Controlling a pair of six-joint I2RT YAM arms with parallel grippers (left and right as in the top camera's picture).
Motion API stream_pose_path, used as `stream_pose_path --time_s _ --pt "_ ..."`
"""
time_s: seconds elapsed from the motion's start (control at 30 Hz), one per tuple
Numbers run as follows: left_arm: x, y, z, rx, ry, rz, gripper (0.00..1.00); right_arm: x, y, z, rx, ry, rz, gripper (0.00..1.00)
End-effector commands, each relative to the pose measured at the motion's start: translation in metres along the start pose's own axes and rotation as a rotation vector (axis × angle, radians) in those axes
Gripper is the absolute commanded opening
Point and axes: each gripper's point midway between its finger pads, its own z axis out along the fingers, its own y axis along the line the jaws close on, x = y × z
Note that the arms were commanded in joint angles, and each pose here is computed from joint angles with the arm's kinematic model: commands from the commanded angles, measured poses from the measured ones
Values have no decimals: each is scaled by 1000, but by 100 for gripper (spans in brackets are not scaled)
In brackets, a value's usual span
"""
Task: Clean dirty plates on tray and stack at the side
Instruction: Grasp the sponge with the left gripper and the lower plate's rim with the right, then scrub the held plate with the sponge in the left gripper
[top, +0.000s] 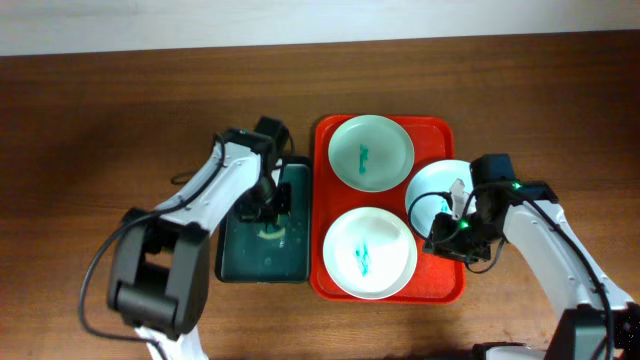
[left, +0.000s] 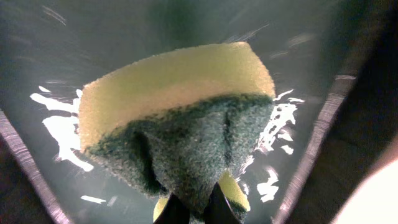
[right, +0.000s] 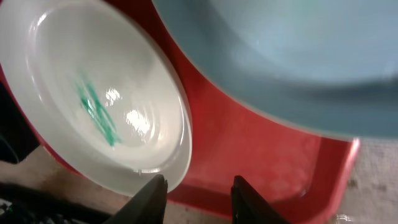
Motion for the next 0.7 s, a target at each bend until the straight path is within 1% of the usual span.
stream_pose_path --time_s 0.0,0.07,0.17,0.2,0.23,0.27,0.3,0.4,0.43,0.5,0.53,0.6,0.67 --pt "-15 -11 -65 55 -181 51 0 9 5 23 10 25 -44 35" --pt "-11 -12 -81 68 -221 55 0 7 10 38 9 -7 -57 36" --pt "-2 -15 -99 103 -245 66 0 -5 1 52 111 -95 -64 35" --pt "0 -17 -101 112 -245 68 0 -10 1 52 120 -117 -75 35" --pt "1 -19 -102 121 -245 74 0 -16 3 51 113 -141 -83 31" --pt "2 -21 -101 122 -244 80 0 -20 5 51 108 -156 -88 25" --pt "3 -24 -101 123 -243 88 0 -22 5 52 105 -163 -77 23" --pt "5 -30 -101 123 -244 106 0 -28 3 62 105 -161 -70 23" --pt "4 -30 -101 124 -247 108 0 -28 2 66 109 -152 -64 19" --pt "4 -30 -101 125 -248 107 0 -28 -1 72 114 -136 -58 6" --pt "3 -30 -101 126 -250 108 0 -28 -1 72 114 -136 -40 4" --pt "3 -34 -101 130 -257 117 0 -29 -2 70 110 -145 19 4" --pt "4 -51 -101 166 -267 138 0 -29 -1 68 103 -155 116 4"
